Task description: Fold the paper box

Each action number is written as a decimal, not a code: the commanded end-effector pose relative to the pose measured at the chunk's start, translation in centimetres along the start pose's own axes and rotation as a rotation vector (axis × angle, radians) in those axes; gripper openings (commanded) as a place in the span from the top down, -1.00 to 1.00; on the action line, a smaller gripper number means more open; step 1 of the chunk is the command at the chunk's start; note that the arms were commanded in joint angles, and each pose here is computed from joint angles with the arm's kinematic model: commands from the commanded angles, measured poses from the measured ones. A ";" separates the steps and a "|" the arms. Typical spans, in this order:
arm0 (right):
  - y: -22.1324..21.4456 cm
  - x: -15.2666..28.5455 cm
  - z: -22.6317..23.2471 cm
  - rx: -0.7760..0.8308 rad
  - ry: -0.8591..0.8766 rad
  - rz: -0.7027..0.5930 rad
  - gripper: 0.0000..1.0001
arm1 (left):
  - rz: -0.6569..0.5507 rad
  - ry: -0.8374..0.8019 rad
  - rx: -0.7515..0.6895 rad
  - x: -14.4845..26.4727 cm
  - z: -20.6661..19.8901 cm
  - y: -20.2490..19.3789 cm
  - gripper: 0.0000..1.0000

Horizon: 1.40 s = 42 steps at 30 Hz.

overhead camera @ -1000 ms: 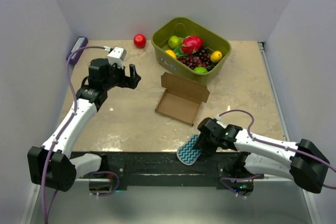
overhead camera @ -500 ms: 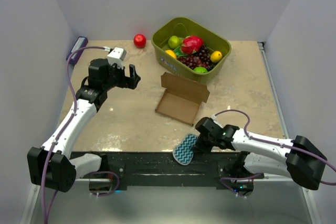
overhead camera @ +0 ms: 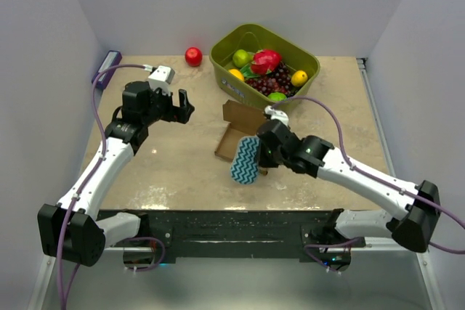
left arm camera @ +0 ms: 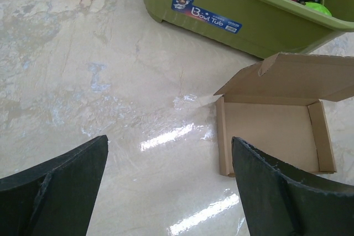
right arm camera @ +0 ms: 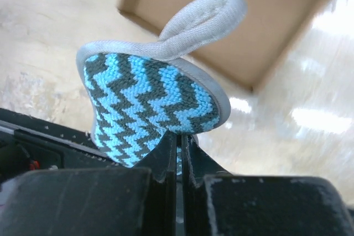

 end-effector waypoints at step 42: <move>6.6 -13.9 -0.1 1.359 -0.354 0.262 1.00 | -0.048 -0.038 -0.041 0.8 -0.4 0.5 -0.94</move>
Point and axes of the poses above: each gripper's point midway between its finger pads, its own x axis back along the fingers, its own z axis along the line the jaws close on, y = z × x, the point moved 6 cm from there along x, back along the fingers, and after that the axes turned 10 degrees about x, right-handed, at the moved point
